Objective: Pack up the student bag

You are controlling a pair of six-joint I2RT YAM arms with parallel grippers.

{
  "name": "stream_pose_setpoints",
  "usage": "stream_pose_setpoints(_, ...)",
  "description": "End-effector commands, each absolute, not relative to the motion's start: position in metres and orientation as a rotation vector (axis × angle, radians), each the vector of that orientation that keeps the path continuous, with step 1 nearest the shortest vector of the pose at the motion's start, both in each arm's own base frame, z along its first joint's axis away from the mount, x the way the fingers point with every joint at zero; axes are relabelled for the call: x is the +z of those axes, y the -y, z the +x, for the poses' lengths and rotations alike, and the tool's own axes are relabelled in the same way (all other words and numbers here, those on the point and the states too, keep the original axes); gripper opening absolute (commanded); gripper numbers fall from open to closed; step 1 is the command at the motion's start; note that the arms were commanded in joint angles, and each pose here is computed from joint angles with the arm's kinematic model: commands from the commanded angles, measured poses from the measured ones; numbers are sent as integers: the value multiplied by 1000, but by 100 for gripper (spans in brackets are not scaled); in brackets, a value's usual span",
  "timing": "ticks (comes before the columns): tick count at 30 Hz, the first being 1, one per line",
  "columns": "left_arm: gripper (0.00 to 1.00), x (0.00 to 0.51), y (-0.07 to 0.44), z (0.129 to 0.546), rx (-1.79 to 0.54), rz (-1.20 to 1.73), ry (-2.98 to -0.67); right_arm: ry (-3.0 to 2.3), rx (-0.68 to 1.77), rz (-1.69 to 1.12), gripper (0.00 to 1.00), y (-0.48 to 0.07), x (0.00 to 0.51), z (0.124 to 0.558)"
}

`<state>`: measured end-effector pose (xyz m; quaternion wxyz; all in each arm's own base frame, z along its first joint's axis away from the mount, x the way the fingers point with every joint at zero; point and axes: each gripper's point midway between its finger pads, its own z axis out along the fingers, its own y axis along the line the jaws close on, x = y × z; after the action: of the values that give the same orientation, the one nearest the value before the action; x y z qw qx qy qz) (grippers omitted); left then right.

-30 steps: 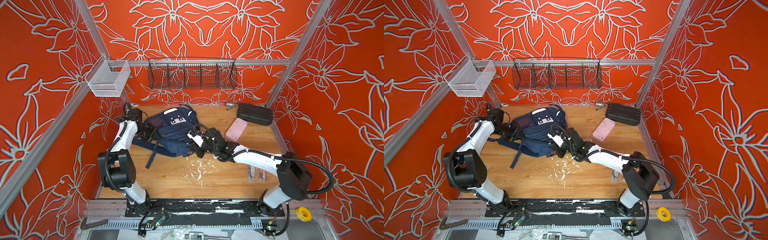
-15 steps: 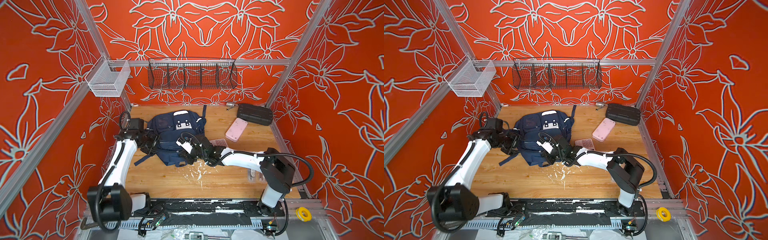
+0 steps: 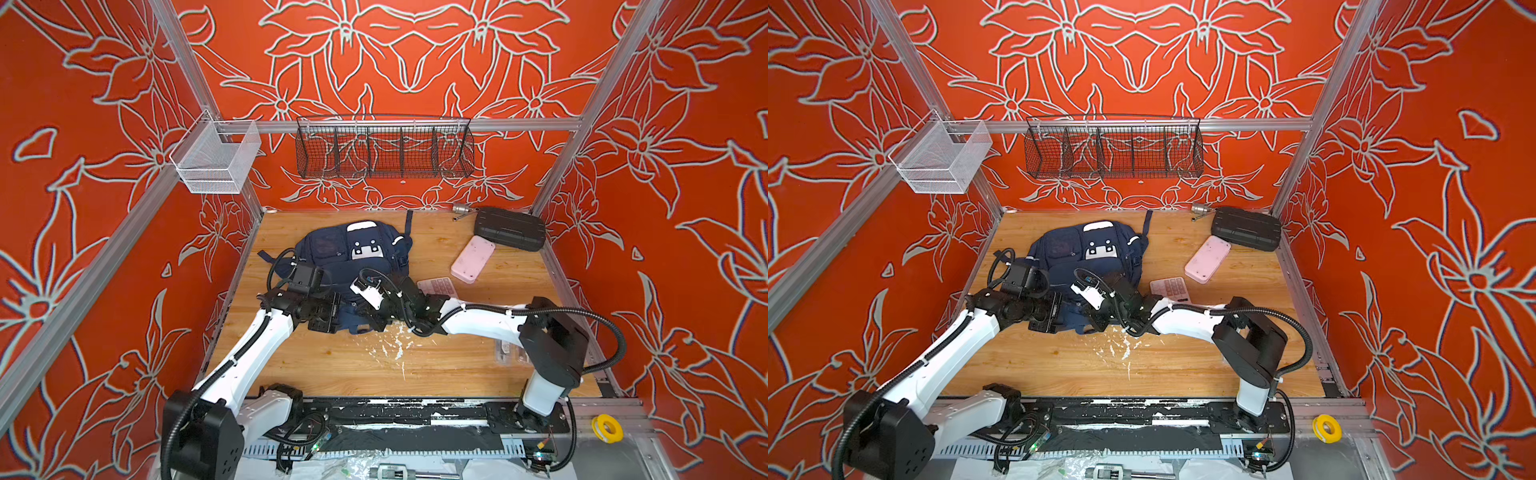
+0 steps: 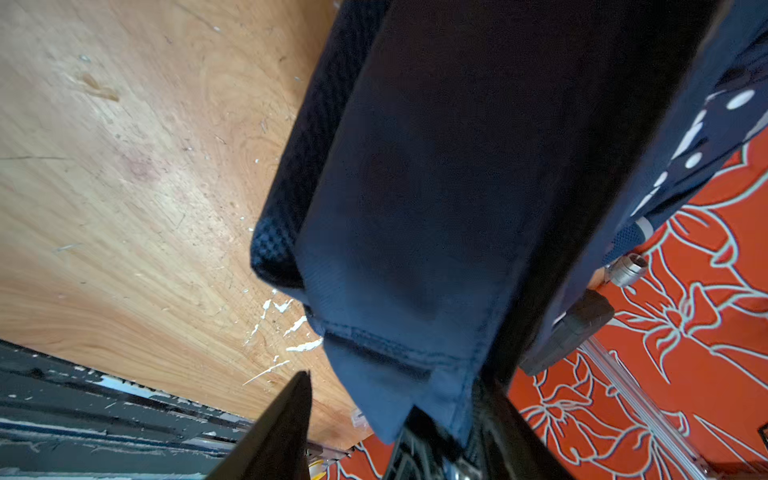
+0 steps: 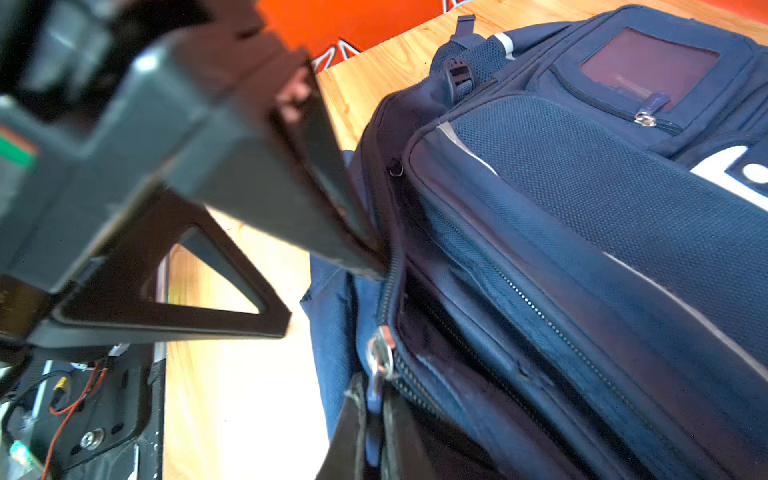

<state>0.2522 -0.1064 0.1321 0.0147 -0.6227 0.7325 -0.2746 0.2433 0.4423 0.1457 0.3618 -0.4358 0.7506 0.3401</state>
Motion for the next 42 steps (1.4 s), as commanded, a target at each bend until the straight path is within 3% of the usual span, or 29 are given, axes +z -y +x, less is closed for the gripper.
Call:
stream_pose_setpoints(1, 62, 149, 105, 276, -854, -1918, -2190, -1814, 901, -1140, 0, -452, 171, 234)
stream_pose_setpoints(9, 65, 171, 88, 258, -809, -1861, -2074, -1836, 912, -1104, 0, -449, 163, 233)
stream_pose_setpoints(19, 66, 131, 99, 278, -726, -1891, -2179, -1806, 901, -1150, 0, -453, 166, 227)
stream_pose_setpoints(22, 58, 123, 95, 274, -674, -1900, -2186, -1803, 886, -1143, 0, -452, 168, 229)
stream_pose_setpoints(26, 26, 117, 96, 275, -715, -1861, -2193, -1806, 875, -1134, 0, -452, 167, 231)
stream_pose_setpoints(30, 0, 121, 97, 280, -727, -1766, -2280, -1823, 847, -1122, 0, -446, 165, 233)
stream_pose_setpoints(42, 0, 158, 72, 278, -880, -1493, -2495, -1969, 705, -931, 0, -383, 158, 280)
